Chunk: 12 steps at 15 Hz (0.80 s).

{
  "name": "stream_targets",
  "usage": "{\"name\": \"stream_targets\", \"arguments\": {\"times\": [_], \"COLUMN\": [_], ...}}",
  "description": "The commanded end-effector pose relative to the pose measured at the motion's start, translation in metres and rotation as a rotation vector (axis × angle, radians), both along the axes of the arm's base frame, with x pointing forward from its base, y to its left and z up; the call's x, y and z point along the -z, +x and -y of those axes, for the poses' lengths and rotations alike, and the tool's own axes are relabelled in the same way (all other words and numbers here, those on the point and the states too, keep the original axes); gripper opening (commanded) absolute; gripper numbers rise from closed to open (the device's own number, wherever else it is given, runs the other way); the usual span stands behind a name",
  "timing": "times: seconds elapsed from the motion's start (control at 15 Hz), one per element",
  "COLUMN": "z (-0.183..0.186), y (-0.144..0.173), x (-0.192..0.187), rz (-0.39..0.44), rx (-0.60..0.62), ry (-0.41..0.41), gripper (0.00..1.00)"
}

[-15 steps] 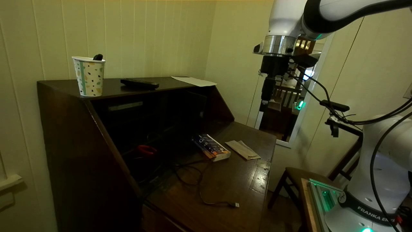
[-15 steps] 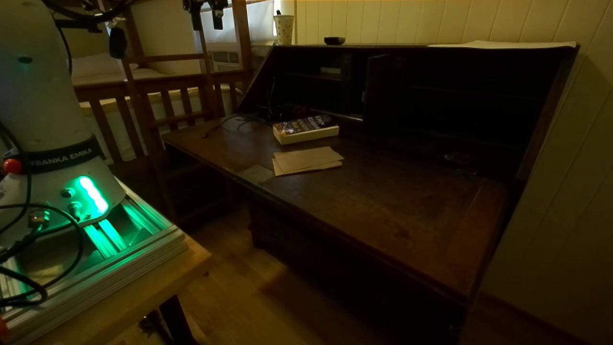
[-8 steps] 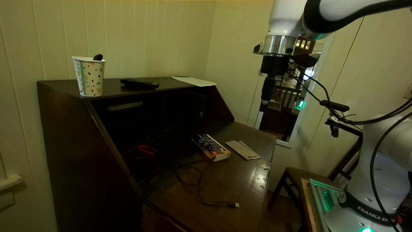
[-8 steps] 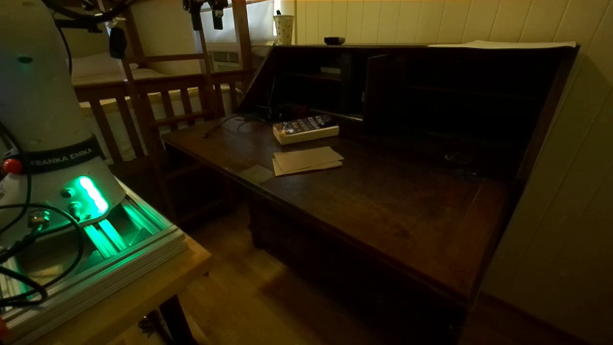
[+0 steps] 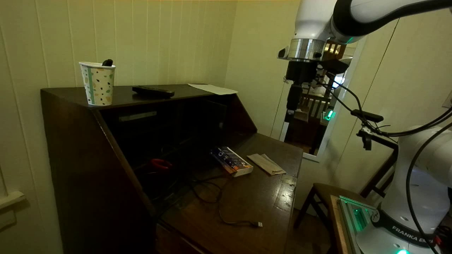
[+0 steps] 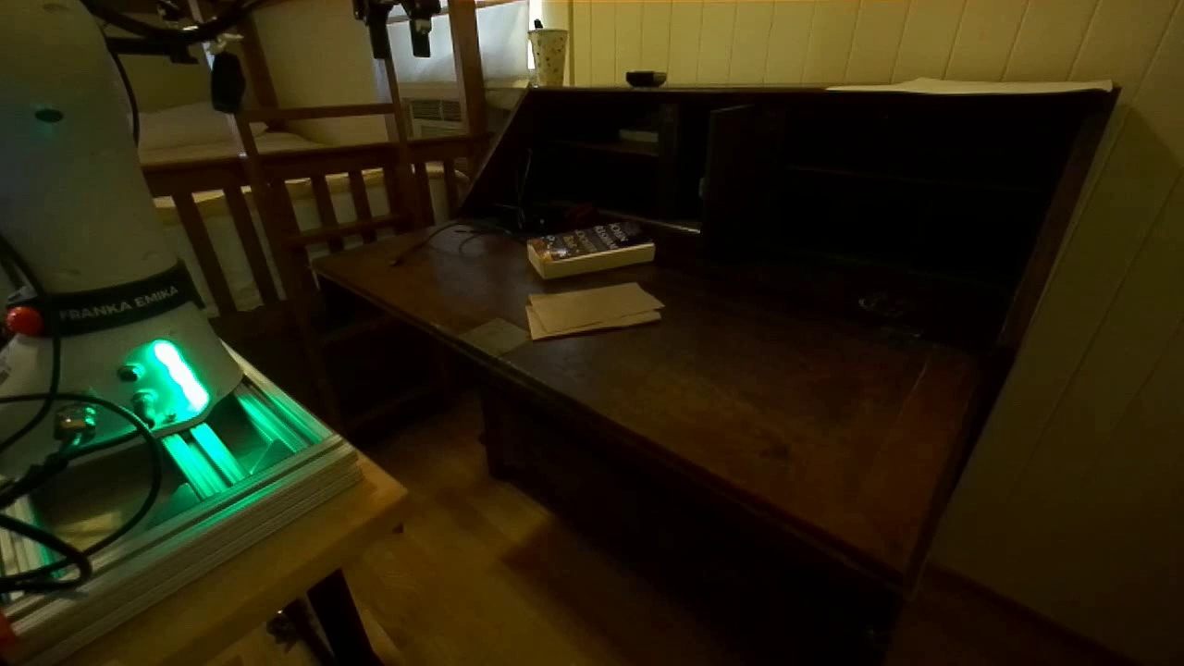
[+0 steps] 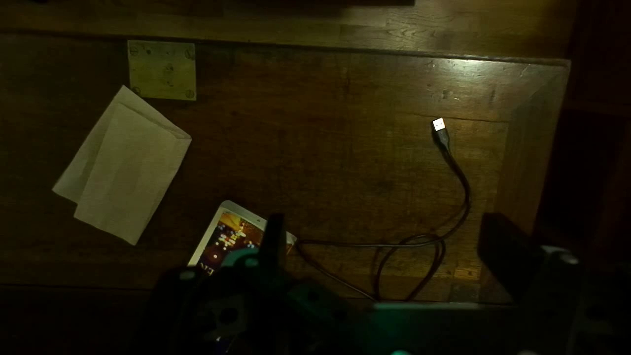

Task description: Put the remote control on the middle shelf of the cabinet.

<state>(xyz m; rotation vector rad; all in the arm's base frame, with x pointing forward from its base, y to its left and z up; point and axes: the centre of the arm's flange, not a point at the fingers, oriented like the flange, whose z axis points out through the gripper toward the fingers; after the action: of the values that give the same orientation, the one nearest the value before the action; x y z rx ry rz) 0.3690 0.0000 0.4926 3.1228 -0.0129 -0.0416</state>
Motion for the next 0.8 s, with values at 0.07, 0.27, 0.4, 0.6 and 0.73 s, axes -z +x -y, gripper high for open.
{"name": "stream_targets", "arguments": {"times": [0.07,0.27,0.4,0.6,0.73], "z": [0.008,0.018,0.023,0.026,0.024], "y": [0.024,0.049,0.064,0.085,0.066], "x": [0.011,0.012,0.016,0.017,0.023], "rz": [0.034,0.072,0.075,0.013,0.045], "rx": [-0.003,-0.008,-0.012,-0.029,-0.021], "ry": [-0.104,-0.172,-0.188,-0.117,-0.143], "gripper": [1.00,1.00,1.00,1.00,1.00]}}
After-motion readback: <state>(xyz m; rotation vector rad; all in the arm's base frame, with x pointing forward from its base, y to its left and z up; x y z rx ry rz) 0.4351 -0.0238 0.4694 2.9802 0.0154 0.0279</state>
